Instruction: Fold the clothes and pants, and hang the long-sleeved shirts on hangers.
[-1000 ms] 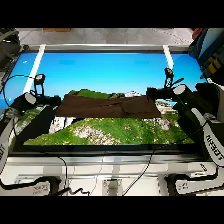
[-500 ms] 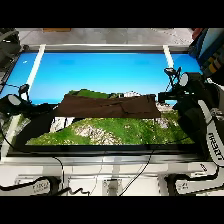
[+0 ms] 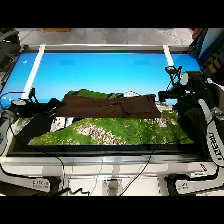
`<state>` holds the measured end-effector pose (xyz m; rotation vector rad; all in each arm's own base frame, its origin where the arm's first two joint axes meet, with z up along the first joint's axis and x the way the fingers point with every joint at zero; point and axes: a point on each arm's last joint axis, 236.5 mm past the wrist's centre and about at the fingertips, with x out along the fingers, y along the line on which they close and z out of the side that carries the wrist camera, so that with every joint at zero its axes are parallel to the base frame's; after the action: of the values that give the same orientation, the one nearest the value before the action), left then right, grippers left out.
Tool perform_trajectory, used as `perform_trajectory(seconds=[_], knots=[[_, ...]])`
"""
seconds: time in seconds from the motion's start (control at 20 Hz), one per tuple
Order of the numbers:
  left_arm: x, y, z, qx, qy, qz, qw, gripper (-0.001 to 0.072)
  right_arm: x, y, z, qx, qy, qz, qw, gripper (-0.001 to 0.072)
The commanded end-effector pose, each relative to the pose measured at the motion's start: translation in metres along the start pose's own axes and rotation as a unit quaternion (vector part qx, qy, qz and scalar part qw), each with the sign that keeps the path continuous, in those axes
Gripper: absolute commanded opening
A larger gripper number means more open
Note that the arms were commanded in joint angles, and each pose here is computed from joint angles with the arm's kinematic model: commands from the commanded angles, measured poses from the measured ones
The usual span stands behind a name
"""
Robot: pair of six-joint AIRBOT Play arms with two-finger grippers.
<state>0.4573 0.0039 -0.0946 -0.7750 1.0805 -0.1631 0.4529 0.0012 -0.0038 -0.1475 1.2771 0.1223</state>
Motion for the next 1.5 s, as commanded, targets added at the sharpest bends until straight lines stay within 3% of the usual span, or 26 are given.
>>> perform_trajectory(seconds=[0.0, 0.1, 0.15, 0.2, 0.25, 0.3, 0.4, 0.55, 0.9, 1.15, 1.3, 1.45], knots=[[0.024, -0.007, -0.006, 0.037, 0.004, -0.019, 0.999, 0.0576, -0.004, 0.039, 0.023, 0.016, -0.043, 0.061, 0.997, 0.0688], [0.028, -0.013, -0.005, 0.08, -0.004, -0.014, 0.997, 0.0166, -0.01, 0.071, 0.049, 0.018, -0.094, 0.097, 0.991, 0.0685], [0.027, -0.018, -0.002, 0.093, -0.008, -0.015, 0.996, 0.0013, -0.014, 0.086, 0.063, 0.014, -0.123, 0.106, 0.987, 0.0644], [0.023, -0.024, 0.004, 0.101, -0.015, -0.017, 0.995, 0.0015, -0.019, 0.101, 0.079, 0.006, -0.156, 0.11, 0.982, 0.0479], [0.016, -0.031, 0.011, 0.116, -0.023, -0.017, 0.993, 0.0014, -0.023, 0.114, 0.092, -0.003, -0.184, 0.111, 0.977, 0.0257], [0.005, -0.039, 0.019, 0.139, -0.032, -0.013, 0.99, 0.0014, -0.028, 0.129, 0.102, -0.007, -0.208, 0.117, 0.971, 0.0097], [-0.022, -0.058, 0.029, 0.201, -0.04, -0.002, 0.979, 0.0014, -0.03, 0.166, 0.11, 0.0, -0.225, 0.143, 0.964, 0.0011], [-0.07, -0.093, 0.034, 0.252, -0.059, 0.005, 0.966, 0.0014, -0.007, 0.225, 0.098, 0.009, -0.195, 0.187, 0.963, 0.001], [-0.138, -0.192, -0.006, 0.329, -0.082, -0.053, 0.939, 0.0015, 0.062, 0.383, 0.041, 0.054, -0.092, 0.321, 0.941, 0.0009], [-0.145, -0.238, -0.036, 0.351, -0.08, -0.087, 0.929, 0.0015, 0.048, 0.48, 0.029, -0.008, -0.099, 0.366, 0.925, 0.0009], [-0.138, -0.245, -0.037, 0.355, -0.084, -0.09, 0.927, 0.0015, 0.04, 0.502, 0.015, -0.038, -0.091, 0.374, 0.922, 0.001], [-0.118, -0.251, -0.042, 0.358, -0.074, -0.095, 0.926, 0.0015, 0.041, 0.473, 0.026, -0.047, -0.089, 0.352, 0.93, 0.001]])
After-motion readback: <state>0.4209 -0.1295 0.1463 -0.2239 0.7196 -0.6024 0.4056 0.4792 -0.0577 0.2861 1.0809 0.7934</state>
